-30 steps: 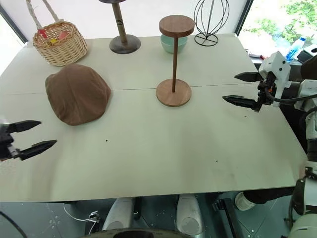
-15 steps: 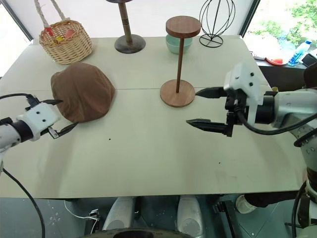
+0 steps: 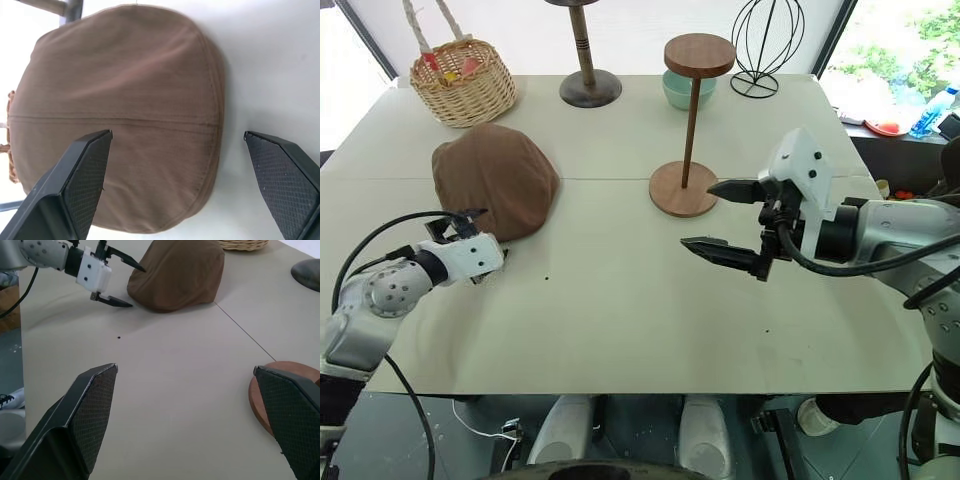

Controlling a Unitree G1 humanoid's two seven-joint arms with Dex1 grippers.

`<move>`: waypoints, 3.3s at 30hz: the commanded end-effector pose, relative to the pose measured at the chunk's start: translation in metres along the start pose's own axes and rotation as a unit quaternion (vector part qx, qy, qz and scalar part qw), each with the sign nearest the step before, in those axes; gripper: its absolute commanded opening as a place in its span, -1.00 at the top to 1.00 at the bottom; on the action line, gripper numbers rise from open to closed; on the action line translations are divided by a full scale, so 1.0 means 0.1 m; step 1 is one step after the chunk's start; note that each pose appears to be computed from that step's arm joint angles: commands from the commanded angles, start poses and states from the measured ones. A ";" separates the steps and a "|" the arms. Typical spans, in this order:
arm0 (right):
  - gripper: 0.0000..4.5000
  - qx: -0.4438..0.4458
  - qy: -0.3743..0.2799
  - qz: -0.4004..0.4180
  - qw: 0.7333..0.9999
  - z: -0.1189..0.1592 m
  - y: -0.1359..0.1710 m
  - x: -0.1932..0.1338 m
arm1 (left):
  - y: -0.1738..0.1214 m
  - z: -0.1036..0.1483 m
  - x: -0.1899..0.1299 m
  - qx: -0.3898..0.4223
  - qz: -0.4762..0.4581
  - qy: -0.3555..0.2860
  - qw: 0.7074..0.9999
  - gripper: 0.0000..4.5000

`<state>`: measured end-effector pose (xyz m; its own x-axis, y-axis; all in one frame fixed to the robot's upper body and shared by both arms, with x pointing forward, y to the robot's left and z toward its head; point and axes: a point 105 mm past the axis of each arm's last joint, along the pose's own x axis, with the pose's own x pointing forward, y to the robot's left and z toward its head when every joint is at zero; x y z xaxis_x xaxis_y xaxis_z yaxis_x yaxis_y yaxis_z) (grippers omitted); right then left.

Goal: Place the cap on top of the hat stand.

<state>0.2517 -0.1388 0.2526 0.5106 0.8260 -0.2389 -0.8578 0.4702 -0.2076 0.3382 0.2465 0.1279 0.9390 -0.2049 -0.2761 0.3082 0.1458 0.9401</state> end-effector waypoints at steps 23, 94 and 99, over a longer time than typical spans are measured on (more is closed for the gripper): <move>-1.00 -0.025 -0.038 -0.024 0.999 0.18 -0.08 0.04 | 0.31 -0.28 0.64 0.106 0.131 0.049 0.984 -0.97; -1.00 -0.058 -0.092 -0.180 0.978 0.68 -0.47 -0.92 | 1.59 2.76 0.34 0.108 0.231 -0.451 0.855 0.99; -1.00 -0.057 -0.091 -0.179 0.978 0.66 -0.48 -0.91 | 1.46 2.71 0.33 0.104 0.212 -0.454 0.859 0.07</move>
<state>0.2478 -0.2158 0.3371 0.7490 0.6626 -0.0042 -0.6301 0.7102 -0.3140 0.3839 0.0004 0.2924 0.4690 -0.8528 0.2296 -0.1169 0.1978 0.9733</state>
